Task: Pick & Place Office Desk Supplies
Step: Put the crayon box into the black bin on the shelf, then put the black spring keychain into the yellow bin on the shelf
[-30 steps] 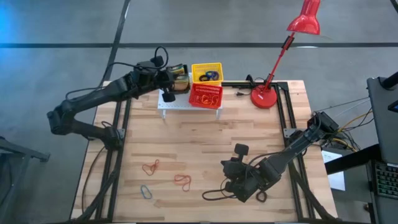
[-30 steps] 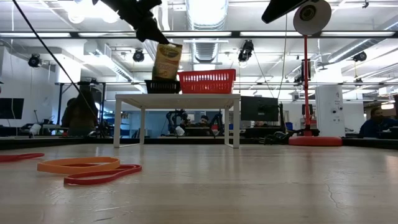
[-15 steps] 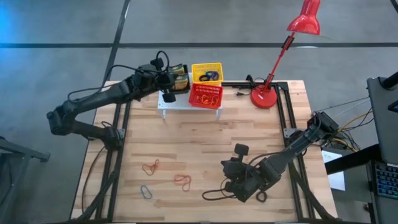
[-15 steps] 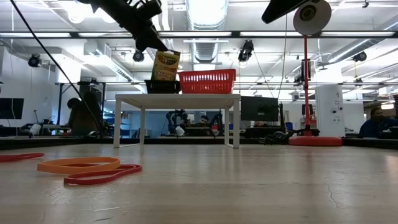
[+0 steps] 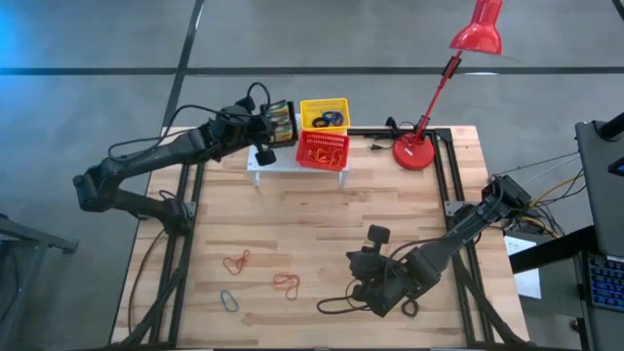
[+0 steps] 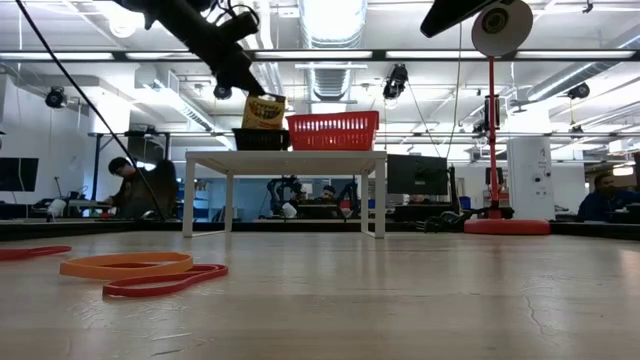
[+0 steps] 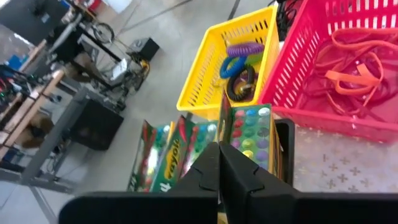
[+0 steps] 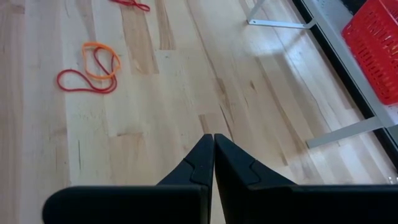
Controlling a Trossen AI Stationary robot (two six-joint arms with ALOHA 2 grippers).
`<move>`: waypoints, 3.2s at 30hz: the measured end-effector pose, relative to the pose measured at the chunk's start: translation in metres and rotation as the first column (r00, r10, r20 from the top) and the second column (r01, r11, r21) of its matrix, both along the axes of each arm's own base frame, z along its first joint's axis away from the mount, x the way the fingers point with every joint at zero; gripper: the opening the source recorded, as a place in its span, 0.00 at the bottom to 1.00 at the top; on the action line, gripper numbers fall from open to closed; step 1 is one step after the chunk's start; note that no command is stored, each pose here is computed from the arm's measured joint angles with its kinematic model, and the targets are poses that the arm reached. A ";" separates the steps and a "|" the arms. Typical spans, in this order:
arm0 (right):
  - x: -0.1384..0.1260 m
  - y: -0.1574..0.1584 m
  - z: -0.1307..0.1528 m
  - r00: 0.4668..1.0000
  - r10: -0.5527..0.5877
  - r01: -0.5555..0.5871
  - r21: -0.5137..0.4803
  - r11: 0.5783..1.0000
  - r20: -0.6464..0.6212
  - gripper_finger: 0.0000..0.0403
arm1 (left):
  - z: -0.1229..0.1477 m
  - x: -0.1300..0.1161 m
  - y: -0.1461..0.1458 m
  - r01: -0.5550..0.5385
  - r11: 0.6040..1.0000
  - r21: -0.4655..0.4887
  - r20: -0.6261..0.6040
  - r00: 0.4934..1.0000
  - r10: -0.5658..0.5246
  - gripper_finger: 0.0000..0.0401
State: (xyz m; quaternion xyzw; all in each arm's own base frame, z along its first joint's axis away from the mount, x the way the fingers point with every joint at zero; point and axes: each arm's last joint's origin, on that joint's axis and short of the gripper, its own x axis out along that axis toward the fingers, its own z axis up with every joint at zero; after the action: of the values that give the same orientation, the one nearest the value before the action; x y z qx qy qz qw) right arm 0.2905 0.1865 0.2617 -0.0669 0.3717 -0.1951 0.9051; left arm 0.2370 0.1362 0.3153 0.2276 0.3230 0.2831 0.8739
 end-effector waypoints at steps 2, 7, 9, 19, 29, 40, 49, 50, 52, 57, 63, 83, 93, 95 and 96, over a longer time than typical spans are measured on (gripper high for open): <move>0.000 0.000 0.000 1.000 0.000 0.000 0.000 1.000 0.001 0.02 | -0.001 -0.001 0.000 -0.011 1.000 -0.011 -0.003 1.000 0.011 0.03; 0.000 0.000 0.000 1.000 0.000 0.000 0.001 1.000 0.002 0.02 | 0.004 -0.002 0.000 -0.033 0.999 -0.037 0.009 0.999 0.033 0.19; 0.000 0.000 0.000 1.000 0.000 0.000 0.001 1.000 0.002 0.02 | 0.008 -0.003 0.000 -0.047 0.998 -0.050 0.014 0.999 0.048 0.28; -0.001 -0.001 -0.004 1.000 -0.002 0.002 -0.009 1.000 -0.004 0.02 | 0.059 -0.018 -0.018 -0.125 0.983 -0.137 0.129 0.981 0.143 0.54; -0.001 -0.015 -0.059 0.998 -0.039 0.037 0.033 0.999 0.057 0.05 | 0.057 -0.006 -0.109 0.144 0.944 -0.298 0.136 0.985 -0.107 0.43; -0.040 -0.017 -0.089 0.950 0.196 -0.039 0.530 0.847 -0.244 0.30 | -0.037 -0.003 -0.243 0.358 0.896 -0.263 0.170 0.931 -0.323 0.33; -0.106 0.007 -0.110 0.859 0.324 0.014 0.649 0.761 -0.397 0.48 | -0.108 -0.006 -0.284 0.435 0.868 -0.242 0.325 0.879 -0.350 0.32; -0.113 0.010 -0.113 0.848 0.338 0.004 0.643 0.766 -0.408 0.49 | -0.113 -0.005 -0.284 0.430 0.868 -0.249 0.325 0.881 -0.344 0.32; -0.121 0.015 -0.118 0.829 0.363 -0.016 0.631 0.776 -0.425 0.50 | -0.121 -0.002 -0.287 0.423 0.868 -0.261 0.326 0.885 -0.333 0.32; -0.130 0.021 -0.125 0.807 0.400 -0.066 0.607 0.792 -0.435 0.47 | -0.137 0.004 -0.291 0.407 0.875 -0.263 0.291 0.898 -0.331 0.32; -0.126 0.018 -0.128 0.806 0.411 -0.118 0.565 0.816 -0.427 0.27 | -0.143 0.012 -0.295 0.401 0.878 -0.262 0.279 0.902 -0.329 0.32; -0.024 -0.158 -0.002 0.911 0.269 -0.287 0.011 0.958 0.314 0.06 | -0.059 -0.006 -0.218 0.176 0.961 -0.214 0.446 0.893 -0.064 0.32; -0.022 -0.310 0.074 0.868 0.012 0.029 -0.075 0.997 0.497 0.06 | -0.050 -0.010 -0.150 -0.073 0.989 -0.129 0.405 0.907 0.120 0.32; -0.011 -0.335 0.073 0.895 -0.021 0.056 -0.066 0.996 0.446 0.06 | -0.052 -0.009 -0.137 -0.126 0.984 -0.127 0.396 0.903 0.167 0.32; -0.004 -0.347 0.072 0.912 -0.038 0.071 -0.066 0.995 0.409 0.06 | -0.053 -0.008 -0.132 -0.149 0.981 -0.126 0.387 0.903 0.187 0.32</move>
State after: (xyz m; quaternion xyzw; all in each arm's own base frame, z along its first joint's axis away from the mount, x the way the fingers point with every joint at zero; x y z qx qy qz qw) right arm 0.2864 -0.1607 0.3332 -0.0502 0.1688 -0.2447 0.9535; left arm 0.2291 0.0042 0.2620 0.0957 0.1703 0.3824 0.9031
